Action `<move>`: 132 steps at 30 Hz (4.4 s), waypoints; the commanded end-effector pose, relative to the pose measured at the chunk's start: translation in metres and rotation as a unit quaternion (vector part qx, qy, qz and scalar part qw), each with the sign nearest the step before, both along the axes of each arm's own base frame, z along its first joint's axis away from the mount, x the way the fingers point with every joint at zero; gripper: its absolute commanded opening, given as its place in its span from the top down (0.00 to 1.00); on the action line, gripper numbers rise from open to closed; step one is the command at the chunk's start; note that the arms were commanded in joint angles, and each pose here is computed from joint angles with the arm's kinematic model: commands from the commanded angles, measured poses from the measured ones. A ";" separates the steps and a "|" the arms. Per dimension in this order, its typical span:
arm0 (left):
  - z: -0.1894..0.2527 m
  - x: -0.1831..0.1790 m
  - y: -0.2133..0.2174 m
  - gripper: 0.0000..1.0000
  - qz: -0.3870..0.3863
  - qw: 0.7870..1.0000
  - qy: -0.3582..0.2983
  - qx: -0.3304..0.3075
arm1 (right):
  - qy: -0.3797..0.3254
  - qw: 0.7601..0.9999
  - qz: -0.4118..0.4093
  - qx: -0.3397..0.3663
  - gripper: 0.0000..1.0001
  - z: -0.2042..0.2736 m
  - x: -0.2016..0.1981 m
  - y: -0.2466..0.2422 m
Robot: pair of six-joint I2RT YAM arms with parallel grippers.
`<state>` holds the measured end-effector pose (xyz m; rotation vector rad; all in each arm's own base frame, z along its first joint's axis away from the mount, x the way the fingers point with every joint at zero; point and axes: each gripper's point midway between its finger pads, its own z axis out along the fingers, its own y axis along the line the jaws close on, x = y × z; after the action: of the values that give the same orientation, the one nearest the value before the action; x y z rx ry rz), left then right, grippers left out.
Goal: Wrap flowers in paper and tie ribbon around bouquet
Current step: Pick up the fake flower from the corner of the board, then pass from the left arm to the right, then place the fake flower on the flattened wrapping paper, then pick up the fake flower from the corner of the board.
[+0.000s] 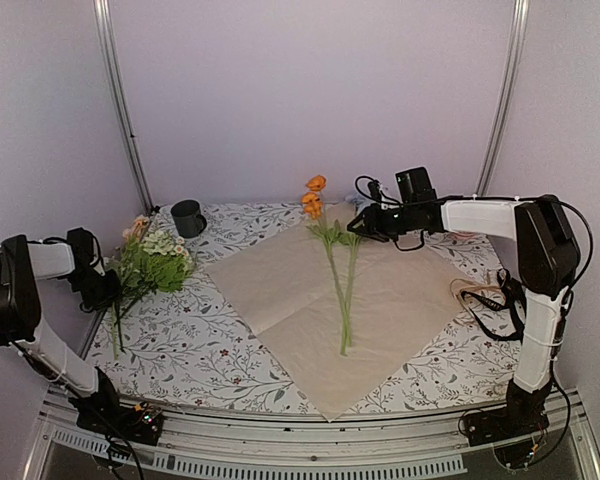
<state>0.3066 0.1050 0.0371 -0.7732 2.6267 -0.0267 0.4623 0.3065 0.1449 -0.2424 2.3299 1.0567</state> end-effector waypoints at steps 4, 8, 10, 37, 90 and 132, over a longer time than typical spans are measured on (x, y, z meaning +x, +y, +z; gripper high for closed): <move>0.004 0.003 0.014 0.87 0.005 1.000 -0.003 0.011 | -0.008 1.000 0.016 0.005 0.69 0.013 -0.010 -0.002; 0.006 0.003 0.014 1.00 0.005 1.000 -0.005 0.011 | -0.016 1.000 0.018 0.006 0.69 0.020 -0.011 -0.002; 0.012 0.003 0.014 1.00 0.006 1.000 -0.012 0.014 | -0.019 1.000 0.018 0.007 0.69 0.023 -0.011 -0.002; 0.381 -0.035 -0.299 1.00 -0.415 0.651 -0.623 -0.126 | -0.298 0.855 0.329 0.269 0.57 0.243 -0.167 0.091; 0.167 0.060 -0.182 0.01 -0.163 0.950 -0.228 0.140 | 0.095 0.994 0.033 -0.036 1.00 -0.071 0.001 0.038; -0.035 0.004 -0.061 0.26 -0.259 0.917 0.250 0.173 | -0.031 0.996 0.061 -0.064 0.59 0.027 -0.018 0.014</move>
<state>0.3185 0.0403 0.0174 0.0361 3.0505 0.4667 0.4469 0.3209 0.1658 -0.4317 2.3706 0.9305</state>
